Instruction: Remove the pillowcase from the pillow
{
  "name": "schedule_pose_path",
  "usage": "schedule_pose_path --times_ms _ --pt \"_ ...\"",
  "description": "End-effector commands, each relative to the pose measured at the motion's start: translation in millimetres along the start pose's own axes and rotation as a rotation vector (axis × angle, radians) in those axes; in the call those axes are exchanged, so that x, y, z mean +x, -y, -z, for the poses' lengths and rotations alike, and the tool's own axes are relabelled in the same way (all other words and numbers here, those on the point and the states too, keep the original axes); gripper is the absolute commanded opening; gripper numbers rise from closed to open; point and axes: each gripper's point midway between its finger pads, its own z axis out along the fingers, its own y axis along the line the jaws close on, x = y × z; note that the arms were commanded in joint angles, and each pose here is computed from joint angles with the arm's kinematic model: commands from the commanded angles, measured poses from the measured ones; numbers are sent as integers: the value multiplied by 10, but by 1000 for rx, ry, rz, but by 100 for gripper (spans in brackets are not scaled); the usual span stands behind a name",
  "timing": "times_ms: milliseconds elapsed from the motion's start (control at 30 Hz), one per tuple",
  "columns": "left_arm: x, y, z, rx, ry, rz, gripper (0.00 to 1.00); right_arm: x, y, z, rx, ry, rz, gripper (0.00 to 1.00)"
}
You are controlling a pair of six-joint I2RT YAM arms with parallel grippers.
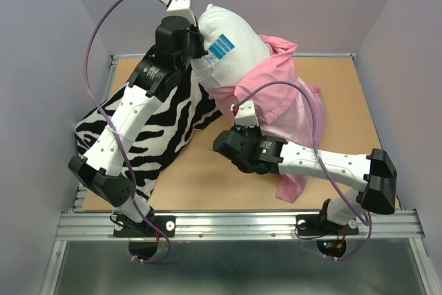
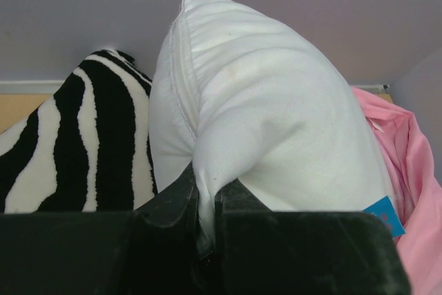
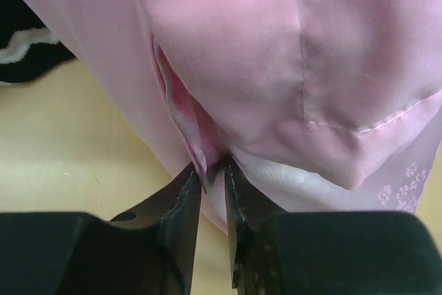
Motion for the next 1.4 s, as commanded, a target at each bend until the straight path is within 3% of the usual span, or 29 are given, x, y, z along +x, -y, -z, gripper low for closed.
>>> schedule_pose_path --times_ms 0,33,67,333,533,800,967,1100,1167,1333,1367 --pt "-746 100 199 47 206 59 0 15 212 -2 49 29 -51 18" --pt "-841 101 239 51 227 66 0 48 220 5 40 20 -51 6" --pt "-917 41 241 41 244 74 0 73 234 14 32 15 -57 1" --pt "-1877 -342 508 27 450 134 0 323 708 220 -30 -25 -159 1" --pt "-2209 -854 647 -16 558 172 0 608 885 248 -22 -75 -198 1" --pt "-2347 -1324 786 -84 618 224 0 676 1152 192 19 -127 -285 0" --pt "-2346 -1411 879 -109 638 225 0 17 1577 483 -38 -5 -469 1" --pt "-2238 -1225 1033 -43 605 196 0 -876 1965 806 -74 136 -603 1" --pt "-2219 -1061 1247 -13 611 170 0 -1177 2097 901 -73 184 -591 1" --pt "-1789 -665 1514 56 515 132 0 -1957 2268 1116 -100 305 -621 0" --pt "-1519 -547 1430 80 448 134 0 -2039 2273 1110 -82 321 -601 1"
